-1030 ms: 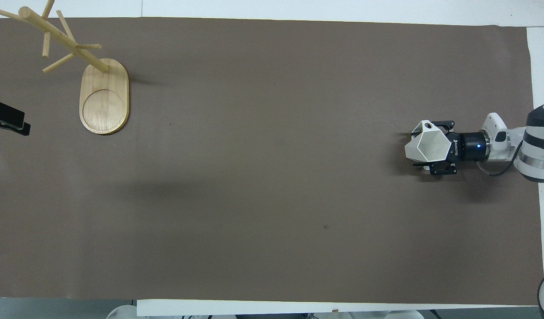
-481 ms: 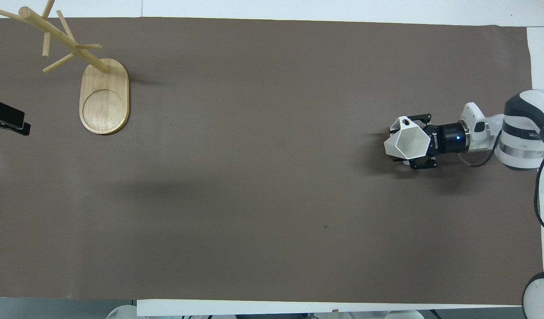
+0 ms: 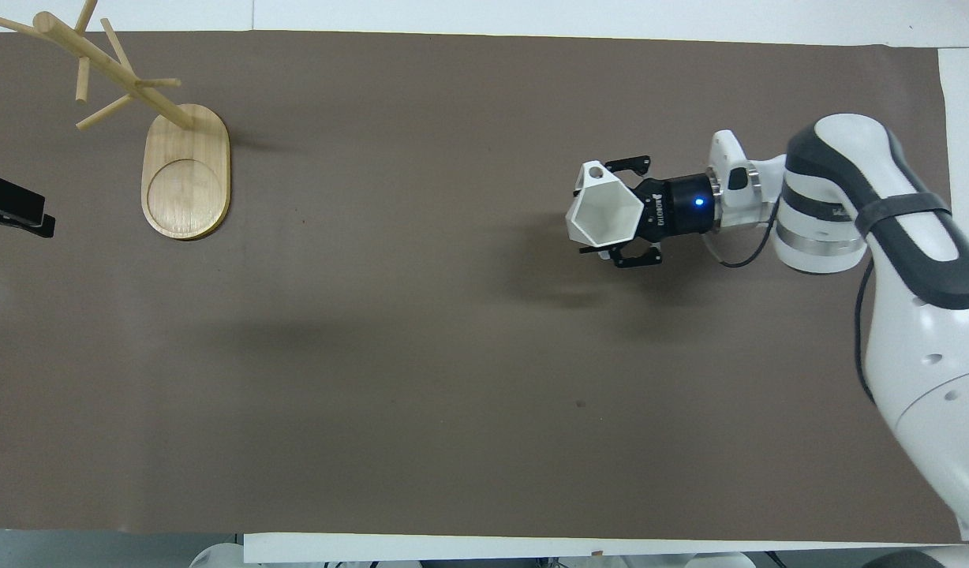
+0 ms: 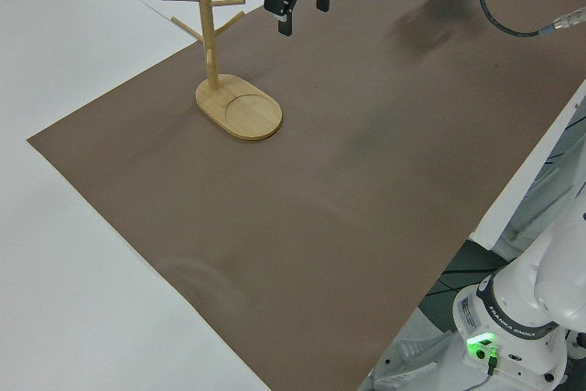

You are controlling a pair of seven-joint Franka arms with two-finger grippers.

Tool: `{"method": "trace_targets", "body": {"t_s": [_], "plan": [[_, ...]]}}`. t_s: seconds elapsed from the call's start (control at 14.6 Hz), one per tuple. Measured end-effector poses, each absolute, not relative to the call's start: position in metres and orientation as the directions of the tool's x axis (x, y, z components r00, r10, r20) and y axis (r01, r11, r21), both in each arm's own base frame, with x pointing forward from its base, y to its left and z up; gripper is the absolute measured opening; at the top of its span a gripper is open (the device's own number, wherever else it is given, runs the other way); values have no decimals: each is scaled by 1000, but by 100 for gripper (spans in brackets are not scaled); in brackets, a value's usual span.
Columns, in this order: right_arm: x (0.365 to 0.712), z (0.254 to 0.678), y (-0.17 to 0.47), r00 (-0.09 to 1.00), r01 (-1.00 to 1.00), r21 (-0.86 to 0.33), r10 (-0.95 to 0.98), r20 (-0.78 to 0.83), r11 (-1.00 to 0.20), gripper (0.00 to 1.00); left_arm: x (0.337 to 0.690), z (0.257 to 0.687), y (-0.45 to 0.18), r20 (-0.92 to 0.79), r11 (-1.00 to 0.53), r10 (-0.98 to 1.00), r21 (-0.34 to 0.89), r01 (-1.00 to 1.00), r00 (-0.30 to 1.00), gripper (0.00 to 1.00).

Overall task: Hang cup on rack
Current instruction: 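Lift the mug with the right gripper while the left gripper reaches forward, then carry the mug toward the left gripper while the left gripper approaches it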

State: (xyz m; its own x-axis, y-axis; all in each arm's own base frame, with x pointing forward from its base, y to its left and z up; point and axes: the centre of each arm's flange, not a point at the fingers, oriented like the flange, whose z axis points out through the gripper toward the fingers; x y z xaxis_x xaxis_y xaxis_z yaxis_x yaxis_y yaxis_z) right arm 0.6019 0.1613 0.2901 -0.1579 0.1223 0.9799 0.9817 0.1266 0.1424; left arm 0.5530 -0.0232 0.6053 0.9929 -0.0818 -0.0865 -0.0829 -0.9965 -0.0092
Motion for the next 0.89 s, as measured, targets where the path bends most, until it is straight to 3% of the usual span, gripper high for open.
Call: {"method": "trace_targets", "body": {"t_s": [0.14, 0.34, 0.69, 0.89], "plan": [[595, 293, 214, -138, 986, 124, 128, 982, 112, 77, 559, 610, -31, -32, -999, -38, -13, -39, 999, 100], [592, 295, 236, -95, 993, 82, 162, 982, 85, 77, 560, 613, -65, 6, -1000, 0, -11, 0, 1000, 100], [584, 304, 282, -16, 999, 21, 178, 984, -25, 77, 537, 614, -185, 39, -1000, -2, 1, -2, 999, 100], [572, 299, 315, 27, 994, -5, 203, 979, -107, 77, 531, 608, -225, 62, -1000, 2, 13, 1, 998, 100]]}}
